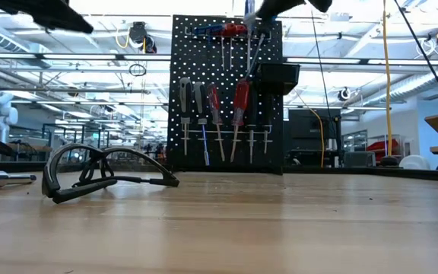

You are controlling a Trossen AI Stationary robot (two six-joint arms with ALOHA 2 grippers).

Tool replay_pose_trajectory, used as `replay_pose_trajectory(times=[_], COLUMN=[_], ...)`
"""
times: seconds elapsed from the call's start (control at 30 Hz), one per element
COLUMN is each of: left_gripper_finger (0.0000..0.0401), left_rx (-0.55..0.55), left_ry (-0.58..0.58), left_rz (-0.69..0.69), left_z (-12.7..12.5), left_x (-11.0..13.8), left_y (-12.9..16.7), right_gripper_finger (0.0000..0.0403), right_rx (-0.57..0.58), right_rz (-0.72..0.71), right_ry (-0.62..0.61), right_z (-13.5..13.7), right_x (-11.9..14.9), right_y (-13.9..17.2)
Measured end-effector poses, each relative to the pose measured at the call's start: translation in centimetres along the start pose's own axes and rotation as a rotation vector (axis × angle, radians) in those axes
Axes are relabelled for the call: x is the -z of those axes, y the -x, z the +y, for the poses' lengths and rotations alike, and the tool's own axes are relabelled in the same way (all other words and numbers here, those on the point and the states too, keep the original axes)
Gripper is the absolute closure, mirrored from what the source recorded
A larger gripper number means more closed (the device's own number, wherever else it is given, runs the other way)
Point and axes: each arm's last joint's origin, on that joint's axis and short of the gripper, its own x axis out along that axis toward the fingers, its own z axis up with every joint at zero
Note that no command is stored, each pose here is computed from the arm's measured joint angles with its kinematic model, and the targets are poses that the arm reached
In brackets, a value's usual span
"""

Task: Hang tools onto peg board
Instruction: Put the right extension bar into the black bin on the peg board

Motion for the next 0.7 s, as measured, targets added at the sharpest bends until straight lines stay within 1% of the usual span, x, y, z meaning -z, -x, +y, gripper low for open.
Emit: replay_pose_trajectory(times=[0.17, 0.23, 0.33, 0.47, 0.57, 0.7], left_gripper_finger=[0.0237, 0.0237, 0.0237, 0.0237, 0.0237, 0.0237], left_rx=[-0.075, -0.104, -0.112, -0.103, -0.098, -0.098], left_ry=[0.005, 0.005, 0.005, 0.004, 0.002, -0.019], left_rz=[-0.053, -0.064, -0.066, -0.062, -0.06, -0.059], left_z=[0.2, 0.2, 0.3, 0.2, 0.2, 0.2], left_x=[-0.1, -0.2, -0.2, -0.2, -0.1, -0.1], left_y=[0.6, 0.6, 0.6, 0.6, 0.6, 0.6], right_gripper_finger=[0.0378, 0.0378, 0.0378, 0.0378, 0.0378, 0.0378], right_rx=[0.096, 0.112, 0.154, 0.198, 0.231, 0.228], right_rz=[-0.021, -0.001, 0.028, 0.078, 0.089, 0.088], right_ry=[-0.139, -0.17, -0.188, -0.204, -0.212, -0.224], right_z=[-4.4, -5.8, -7.5, -8.9, -9.8, -10.3], right_x=[-2.1, -2.6, -3.0, -3.1, -3.2, -3.4], right_y=[0.0, -0.6, -1.6, -3.1, -3.8, -4.3])
